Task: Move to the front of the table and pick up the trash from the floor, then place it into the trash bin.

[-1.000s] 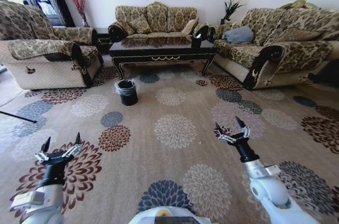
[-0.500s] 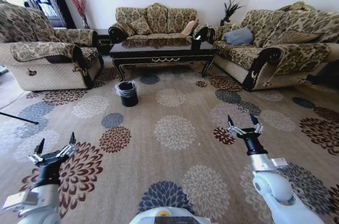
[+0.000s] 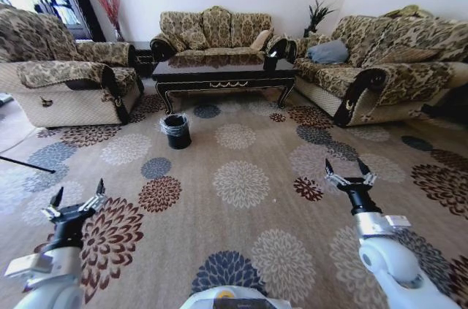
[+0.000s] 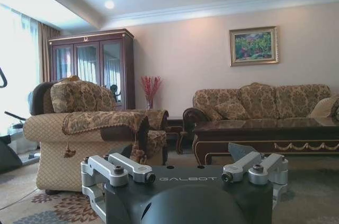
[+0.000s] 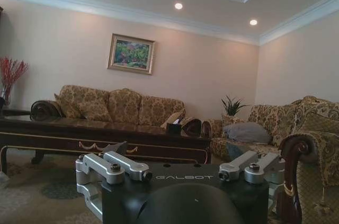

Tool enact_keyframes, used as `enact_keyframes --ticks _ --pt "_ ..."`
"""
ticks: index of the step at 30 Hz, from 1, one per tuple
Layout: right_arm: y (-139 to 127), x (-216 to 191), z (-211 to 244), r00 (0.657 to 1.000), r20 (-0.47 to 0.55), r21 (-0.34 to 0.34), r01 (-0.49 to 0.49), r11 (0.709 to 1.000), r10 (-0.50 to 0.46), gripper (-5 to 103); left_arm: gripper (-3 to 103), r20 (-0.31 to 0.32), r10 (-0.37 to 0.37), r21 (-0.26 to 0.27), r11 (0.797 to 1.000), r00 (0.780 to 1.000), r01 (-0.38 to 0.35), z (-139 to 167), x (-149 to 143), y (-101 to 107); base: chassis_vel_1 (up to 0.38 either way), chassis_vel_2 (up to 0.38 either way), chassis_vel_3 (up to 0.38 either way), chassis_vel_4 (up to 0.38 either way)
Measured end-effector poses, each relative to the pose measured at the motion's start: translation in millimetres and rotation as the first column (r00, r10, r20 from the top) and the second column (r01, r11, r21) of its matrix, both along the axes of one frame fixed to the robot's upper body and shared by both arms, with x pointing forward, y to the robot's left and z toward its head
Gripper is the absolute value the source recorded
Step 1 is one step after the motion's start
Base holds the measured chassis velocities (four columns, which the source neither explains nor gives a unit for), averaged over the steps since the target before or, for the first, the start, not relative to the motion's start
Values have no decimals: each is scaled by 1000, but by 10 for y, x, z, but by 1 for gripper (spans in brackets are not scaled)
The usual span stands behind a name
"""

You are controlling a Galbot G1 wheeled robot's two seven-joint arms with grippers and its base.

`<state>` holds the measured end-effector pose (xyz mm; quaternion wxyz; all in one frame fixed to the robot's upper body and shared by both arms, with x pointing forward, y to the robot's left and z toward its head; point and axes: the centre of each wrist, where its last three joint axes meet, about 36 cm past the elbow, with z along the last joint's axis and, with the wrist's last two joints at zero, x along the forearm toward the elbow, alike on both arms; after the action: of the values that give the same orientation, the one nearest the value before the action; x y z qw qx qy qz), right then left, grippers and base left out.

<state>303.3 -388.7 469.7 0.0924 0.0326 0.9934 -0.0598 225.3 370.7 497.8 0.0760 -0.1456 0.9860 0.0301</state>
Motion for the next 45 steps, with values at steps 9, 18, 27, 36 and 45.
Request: enact_keyframes --ticks 9,18,27,36,45 --pt "12 -108 286 993 -104 0 -50 999 50 100 100 -46 -37 4 999 998 37 143 89 40 0 0 0 0" --pt "-83 -162 381 992 -115 -53 -57 997 50 100 100 -45 -52 13 999 998 53 194 103 62 0 0 0 0" --pt "-79 -215 639 998 -43 -74 -46 996 43 100 100 1 -54 19 998 999 54 421 47 53 0 0 0 0" --pt "-23 -263 759 998 -2 -91 -69 993 69 100 100 26 -60 25 998 998 60 534 -1 4 0 0 0 0" --pt "-29 -258 812 997 16 -93 -76 993 78 100 100 38 -58 27 998 998 57 595 -36 0 0 0 0 0"
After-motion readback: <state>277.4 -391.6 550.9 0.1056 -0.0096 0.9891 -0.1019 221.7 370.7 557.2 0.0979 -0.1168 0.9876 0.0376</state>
